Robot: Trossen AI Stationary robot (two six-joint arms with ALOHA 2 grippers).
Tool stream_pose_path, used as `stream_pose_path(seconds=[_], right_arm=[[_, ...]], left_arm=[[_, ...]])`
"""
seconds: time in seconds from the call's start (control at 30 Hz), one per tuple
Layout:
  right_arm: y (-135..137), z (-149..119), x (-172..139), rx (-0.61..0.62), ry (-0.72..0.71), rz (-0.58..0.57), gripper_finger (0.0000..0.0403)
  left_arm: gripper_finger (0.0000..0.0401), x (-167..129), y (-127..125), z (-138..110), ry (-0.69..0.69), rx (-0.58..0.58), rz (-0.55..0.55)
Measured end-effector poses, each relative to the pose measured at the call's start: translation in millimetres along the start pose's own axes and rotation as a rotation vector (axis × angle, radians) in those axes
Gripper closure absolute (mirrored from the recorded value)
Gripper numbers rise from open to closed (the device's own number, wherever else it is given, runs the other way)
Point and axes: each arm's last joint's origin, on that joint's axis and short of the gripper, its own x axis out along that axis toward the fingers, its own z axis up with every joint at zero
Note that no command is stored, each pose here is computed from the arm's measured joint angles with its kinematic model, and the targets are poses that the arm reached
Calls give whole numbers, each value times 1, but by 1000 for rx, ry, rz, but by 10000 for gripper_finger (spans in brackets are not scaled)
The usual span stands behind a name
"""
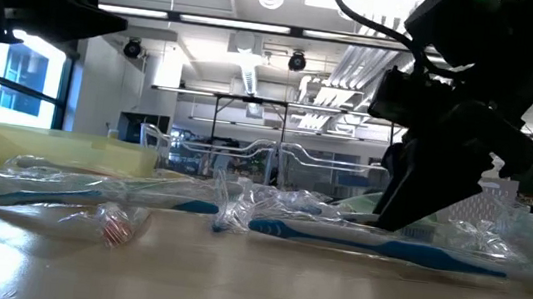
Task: Pick & Place Toothbrushes
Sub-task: Put the blue toothbrush into the yellow bin
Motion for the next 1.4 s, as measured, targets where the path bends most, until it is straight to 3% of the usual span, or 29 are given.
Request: stream_pose_path(seconds=[0.4, 0.63, 0.93, 1.17, 1.4], right_arm=[[-2, 0, 0, 2, 2, -8, 388], [1, 2, -11, 0, 24, 94, 393], [5, 24, -50, -37, -132, 196, 395], [4, 34, -74, -51, -230, 220, 395], [0, 38, -79, -44, -276, 173, 395]], left_arm=[[395, 0, 0, 0, -1, 0, 0], [395, 0, 0, 0, -1, 0, 0], [395, 0, 0, 0, -1, 0, 0], [395, 0, 0, 0, -1, 0, 0], [395, 0, 0, 0, -1, 0, 0]])
